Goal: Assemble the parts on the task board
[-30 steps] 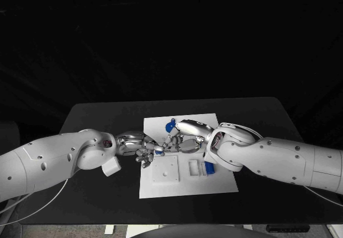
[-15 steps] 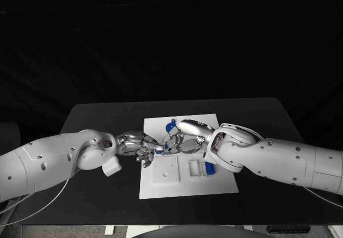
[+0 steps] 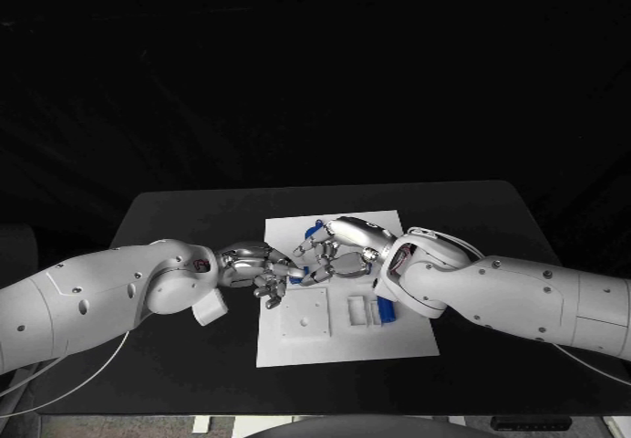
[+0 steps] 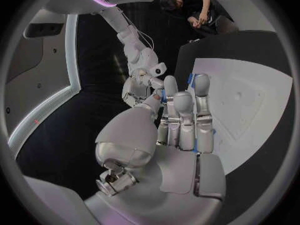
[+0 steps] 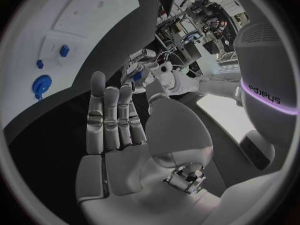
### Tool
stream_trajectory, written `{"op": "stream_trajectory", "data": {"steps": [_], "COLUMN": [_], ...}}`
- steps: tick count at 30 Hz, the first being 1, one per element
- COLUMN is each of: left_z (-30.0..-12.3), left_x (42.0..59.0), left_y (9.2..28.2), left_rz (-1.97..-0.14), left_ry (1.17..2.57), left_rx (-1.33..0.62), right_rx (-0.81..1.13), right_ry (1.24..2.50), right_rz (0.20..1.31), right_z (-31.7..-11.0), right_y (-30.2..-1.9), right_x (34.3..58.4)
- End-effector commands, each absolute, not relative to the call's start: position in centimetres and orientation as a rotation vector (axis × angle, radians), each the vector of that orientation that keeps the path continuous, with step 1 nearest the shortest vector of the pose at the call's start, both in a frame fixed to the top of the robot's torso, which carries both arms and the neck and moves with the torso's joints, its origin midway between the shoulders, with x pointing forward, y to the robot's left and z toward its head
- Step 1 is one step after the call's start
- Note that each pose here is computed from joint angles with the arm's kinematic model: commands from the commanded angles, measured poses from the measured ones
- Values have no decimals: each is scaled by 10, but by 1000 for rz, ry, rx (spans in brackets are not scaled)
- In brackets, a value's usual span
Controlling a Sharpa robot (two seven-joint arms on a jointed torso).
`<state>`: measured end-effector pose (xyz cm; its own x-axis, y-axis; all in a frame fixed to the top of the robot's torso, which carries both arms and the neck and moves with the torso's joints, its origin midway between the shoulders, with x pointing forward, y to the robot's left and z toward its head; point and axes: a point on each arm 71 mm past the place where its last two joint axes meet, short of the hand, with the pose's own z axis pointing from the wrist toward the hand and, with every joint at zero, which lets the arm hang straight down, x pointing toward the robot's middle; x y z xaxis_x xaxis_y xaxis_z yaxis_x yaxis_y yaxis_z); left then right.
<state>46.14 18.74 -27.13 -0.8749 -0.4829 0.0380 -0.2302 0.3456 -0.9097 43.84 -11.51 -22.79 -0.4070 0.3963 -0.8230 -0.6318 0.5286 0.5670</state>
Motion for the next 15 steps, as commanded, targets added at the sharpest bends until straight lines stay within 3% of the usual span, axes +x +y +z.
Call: {"op": "stream_trajectory", "data": {"steps": [1, 15], "left_z": [-271, -274], "left_x": [463, 465], "left_y": [184, 182], "left_rz": [-1506, -1371], "left_ry": [2349, 2302], "left_rx": [-681, -826], "right_rx": [-209, -203], "right_ry": [1636, 1603], "right_rz": [1134, 1130], "right_z": [-229, -230], "right_y": [-113, -113], "right_x": [438, 436]}}
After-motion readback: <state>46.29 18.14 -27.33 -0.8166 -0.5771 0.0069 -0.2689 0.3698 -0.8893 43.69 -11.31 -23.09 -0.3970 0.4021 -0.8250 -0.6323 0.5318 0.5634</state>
